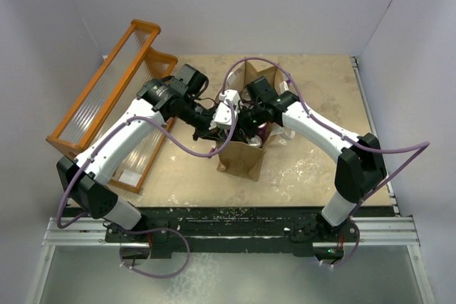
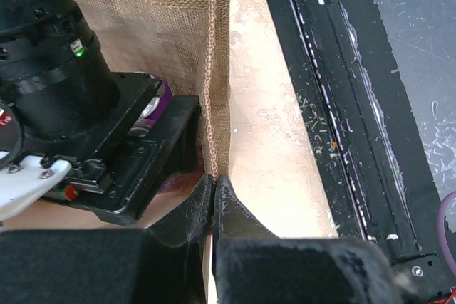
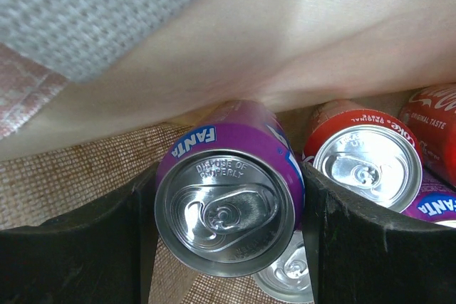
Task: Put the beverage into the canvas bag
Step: Place the drink in the canvas bag.
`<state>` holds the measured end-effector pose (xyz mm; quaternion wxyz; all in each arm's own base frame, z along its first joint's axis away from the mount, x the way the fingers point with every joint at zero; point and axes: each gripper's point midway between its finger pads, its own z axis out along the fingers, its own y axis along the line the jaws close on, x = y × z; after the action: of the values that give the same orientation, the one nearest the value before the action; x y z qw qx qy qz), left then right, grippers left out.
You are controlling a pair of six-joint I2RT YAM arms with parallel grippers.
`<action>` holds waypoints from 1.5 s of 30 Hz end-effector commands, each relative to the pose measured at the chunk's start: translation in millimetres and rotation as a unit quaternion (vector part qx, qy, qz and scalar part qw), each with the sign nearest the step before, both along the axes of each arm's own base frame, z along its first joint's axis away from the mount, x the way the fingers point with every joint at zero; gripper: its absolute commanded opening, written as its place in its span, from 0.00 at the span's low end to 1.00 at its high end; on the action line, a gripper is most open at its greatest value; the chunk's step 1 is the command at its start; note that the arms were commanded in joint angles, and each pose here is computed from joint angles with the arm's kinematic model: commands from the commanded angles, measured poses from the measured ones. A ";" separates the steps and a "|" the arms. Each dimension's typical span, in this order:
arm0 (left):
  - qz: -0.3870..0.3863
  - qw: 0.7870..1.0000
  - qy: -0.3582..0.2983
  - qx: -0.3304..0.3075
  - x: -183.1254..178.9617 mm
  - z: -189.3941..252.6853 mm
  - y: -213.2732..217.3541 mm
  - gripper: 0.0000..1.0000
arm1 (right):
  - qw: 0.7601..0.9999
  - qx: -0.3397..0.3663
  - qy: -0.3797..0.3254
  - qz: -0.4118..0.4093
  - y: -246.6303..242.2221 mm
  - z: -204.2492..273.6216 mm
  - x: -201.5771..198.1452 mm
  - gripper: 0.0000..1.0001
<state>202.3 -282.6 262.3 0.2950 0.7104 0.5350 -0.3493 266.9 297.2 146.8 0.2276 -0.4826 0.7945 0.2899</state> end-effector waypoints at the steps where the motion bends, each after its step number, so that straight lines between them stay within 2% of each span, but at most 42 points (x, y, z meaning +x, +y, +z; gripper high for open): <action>1: -0.032 0.996 -0.029 -0.073 -9.9 43.0 -7.8 0.00 | 0.999 0.007 -0.027 0.024 8.4 9.7 -13.6 0.02; 21: -0.035 0.995 -0.032 -0.082 -11.7 47.6 -5.0 0.00 | 0.996 -0.053 -0.043 0.056 5.6 -46.7 -27.3 0.26; 25: -0.037 0.996 -0.033 -0.080 -12.0 45.3 -4.0 0.00 | 0.996 -0.054 -0.042 0.057 6.5 -52.4 -25.8 0.35; 39: -0.040 0.996 -0.036 -0.078 -12.3 41.8 -3.4 0.00 | 0.996 -0.053 -0.033 0.064 14.5 -45.1 -22.4 0.60; 45: -0.042 0.995 -0.040 -0.078 -12.2 41.2 -2.9 0.00 | 0.996 -0.044 -0.022 0.073 17.0 -34.3 -27.1 0.67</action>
<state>208.6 -278.2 264.0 0.3072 0.7153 0.5246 -0.3447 263.5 301.2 101.7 0.2307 -0.5410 0.7774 0.2231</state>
